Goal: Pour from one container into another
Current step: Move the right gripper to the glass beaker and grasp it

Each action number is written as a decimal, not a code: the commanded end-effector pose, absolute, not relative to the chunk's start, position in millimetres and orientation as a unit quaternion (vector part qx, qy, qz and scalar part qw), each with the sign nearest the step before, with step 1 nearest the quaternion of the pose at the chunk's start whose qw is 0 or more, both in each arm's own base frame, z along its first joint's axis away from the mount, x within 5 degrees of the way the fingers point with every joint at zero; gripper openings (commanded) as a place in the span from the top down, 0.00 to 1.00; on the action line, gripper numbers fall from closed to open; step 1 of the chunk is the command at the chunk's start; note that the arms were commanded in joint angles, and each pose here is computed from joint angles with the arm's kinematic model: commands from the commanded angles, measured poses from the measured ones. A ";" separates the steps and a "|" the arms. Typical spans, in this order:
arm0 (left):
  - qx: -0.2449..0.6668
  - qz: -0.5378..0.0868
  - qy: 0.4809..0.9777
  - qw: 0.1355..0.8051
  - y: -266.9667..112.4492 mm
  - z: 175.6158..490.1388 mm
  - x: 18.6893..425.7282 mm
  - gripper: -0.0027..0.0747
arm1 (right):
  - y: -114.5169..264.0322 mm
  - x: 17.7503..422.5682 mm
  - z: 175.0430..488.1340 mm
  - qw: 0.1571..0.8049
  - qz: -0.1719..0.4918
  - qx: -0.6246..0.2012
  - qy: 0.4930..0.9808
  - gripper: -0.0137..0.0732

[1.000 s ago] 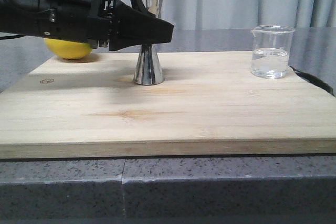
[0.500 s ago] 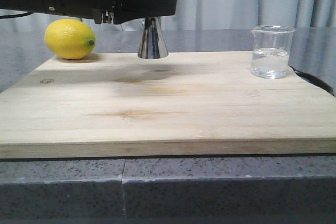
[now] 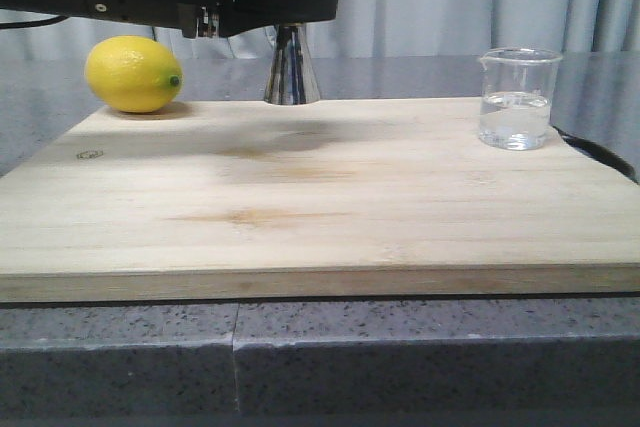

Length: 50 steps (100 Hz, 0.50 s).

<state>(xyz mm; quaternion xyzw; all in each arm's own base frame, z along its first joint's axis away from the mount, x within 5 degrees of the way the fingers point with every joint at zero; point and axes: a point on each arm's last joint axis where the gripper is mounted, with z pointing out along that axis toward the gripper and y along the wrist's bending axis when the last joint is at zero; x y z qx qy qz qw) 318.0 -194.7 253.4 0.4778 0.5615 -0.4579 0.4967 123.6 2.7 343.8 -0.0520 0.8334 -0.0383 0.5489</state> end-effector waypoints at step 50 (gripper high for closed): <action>0.462 -0.498 0.505 0.533 -197.2 288.5 309.7 0.70 | 64.3 202.1 373.2 0.511 0.049 -0.157 0.844 0.19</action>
